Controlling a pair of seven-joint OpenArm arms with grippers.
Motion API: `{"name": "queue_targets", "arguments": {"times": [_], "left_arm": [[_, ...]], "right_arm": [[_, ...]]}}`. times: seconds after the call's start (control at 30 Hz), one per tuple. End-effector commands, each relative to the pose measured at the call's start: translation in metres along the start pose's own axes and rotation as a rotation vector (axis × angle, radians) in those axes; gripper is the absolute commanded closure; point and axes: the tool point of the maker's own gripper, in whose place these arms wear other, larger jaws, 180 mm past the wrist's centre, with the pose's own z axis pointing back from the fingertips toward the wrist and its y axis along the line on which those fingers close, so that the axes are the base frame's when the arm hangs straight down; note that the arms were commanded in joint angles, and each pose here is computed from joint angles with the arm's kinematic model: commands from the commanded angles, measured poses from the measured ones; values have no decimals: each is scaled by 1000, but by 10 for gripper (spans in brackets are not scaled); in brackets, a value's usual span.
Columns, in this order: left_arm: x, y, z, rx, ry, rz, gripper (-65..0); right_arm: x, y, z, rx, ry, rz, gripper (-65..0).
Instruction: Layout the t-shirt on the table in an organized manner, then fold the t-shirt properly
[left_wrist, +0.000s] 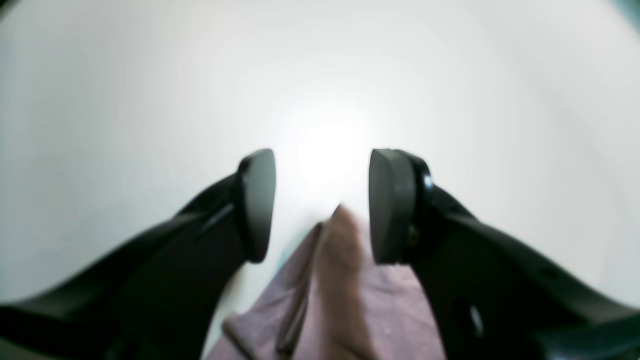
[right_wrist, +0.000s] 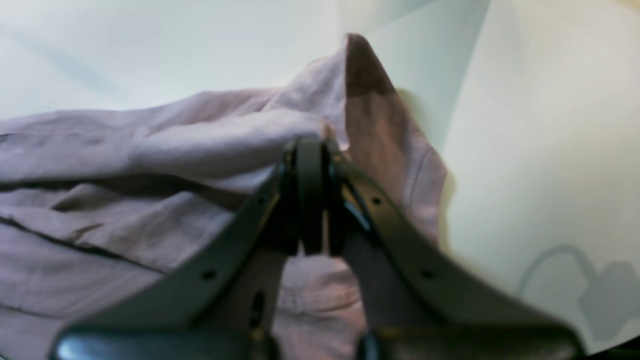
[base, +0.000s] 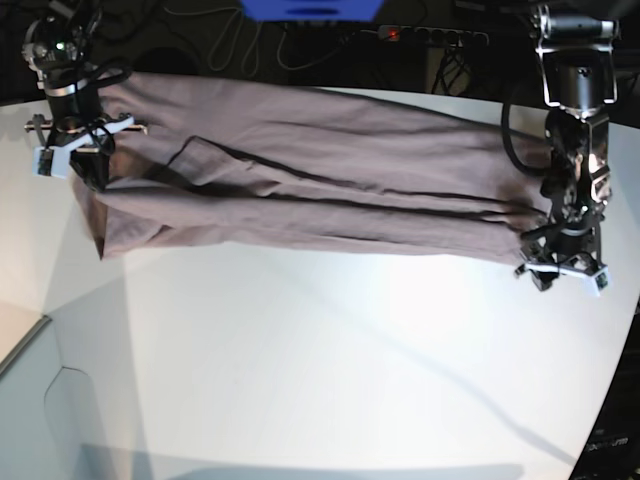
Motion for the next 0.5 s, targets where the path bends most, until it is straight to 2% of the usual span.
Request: {"name": "queue_targets", "arguments": {"times": [0.0, 0.07, 0.47], "left_arm": [[26, -7, -4, -18, -53, -2, -293], [21, -8, -7, -15, -27, -1, -293], [13, -12, -8, -23, -9, -10, -292]], "right_arm": [[13, -1, 1, 4, -50, 3, 0], [13, -1, 1, 4, -50, 3, 0], [13, -1, 1, 4, -50, 3, 0]]}}
